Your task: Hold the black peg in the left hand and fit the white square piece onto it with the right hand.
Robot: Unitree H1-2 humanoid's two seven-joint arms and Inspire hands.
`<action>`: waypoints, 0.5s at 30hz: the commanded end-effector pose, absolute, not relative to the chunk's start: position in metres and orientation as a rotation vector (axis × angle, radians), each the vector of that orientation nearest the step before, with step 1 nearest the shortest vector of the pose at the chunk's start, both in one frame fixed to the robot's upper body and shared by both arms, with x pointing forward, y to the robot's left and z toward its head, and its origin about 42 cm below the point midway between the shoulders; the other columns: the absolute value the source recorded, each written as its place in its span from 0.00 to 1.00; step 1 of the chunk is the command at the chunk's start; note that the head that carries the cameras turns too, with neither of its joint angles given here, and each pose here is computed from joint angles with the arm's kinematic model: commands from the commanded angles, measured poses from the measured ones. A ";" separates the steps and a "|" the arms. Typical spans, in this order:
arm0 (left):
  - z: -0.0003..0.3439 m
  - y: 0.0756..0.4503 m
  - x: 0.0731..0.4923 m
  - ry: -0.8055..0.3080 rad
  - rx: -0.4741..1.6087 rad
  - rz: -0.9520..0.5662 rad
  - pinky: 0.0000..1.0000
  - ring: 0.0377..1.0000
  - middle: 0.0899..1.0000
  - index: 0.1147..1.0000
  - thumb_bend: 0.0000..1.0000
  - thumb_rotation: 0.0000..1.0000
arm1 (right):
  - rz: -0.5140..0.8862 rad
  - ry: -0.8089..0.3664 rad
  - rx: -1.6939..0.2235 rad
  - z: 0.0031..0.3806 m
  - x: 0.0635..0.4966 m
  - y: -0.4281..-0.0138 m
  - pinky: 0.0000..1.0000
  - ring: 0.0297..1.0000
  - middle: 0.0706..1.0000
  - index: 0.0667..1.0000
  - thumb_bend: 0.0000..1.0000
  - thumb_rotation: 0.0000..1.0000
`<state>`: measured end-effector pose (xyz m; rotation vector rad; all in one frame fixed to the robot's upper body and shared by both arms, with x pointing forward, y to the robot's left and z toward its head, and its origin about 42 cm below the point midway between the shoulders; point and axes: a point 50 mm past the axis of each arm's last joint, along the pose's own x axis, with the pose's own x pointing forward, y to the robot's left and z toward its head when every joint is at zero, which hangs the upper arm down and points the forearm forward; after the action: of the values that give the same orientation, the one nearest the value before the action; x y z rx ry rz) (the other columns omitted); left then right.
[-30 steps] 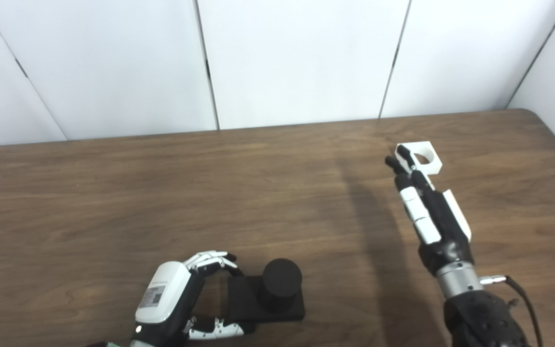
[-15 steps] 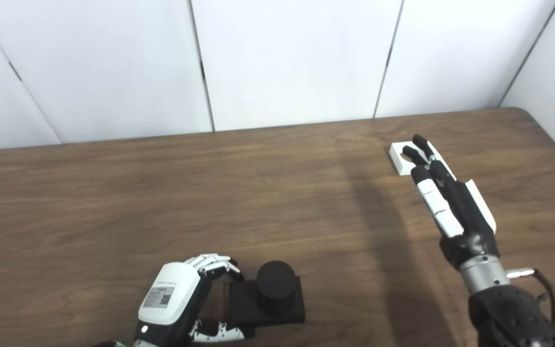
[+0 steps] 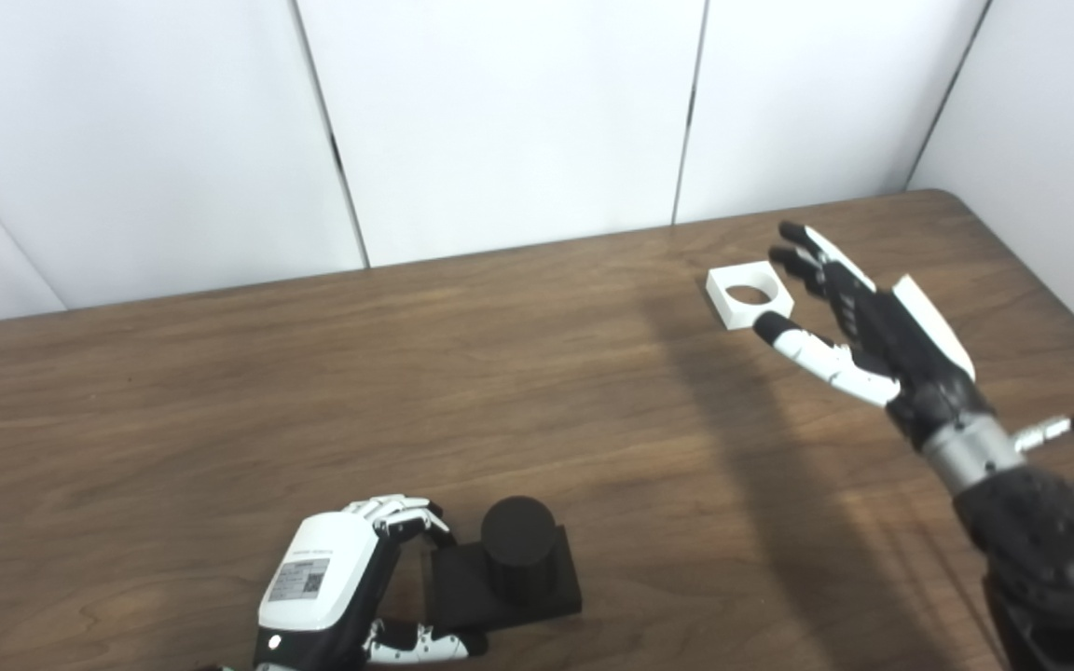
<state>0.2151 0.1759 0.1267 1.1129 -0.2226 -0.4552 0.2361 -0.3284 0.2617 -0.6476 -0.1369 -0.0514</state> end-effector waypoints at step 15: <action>0.097 0.184 0.202 -0.127 1.195 -0.533 0.80 0.81 0.75 0.42 0.52 0.05 | 0.114 -0.010 -1.284 0.319 0.321 -0.352 1.00 1.00 0.99 0.92 0.92 0.21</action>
<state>0.2141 0.1773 0.1234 1.1266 -0.2339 -0.4469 0.3129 -0.3441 0.2983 -1.2065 0.0113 0.1660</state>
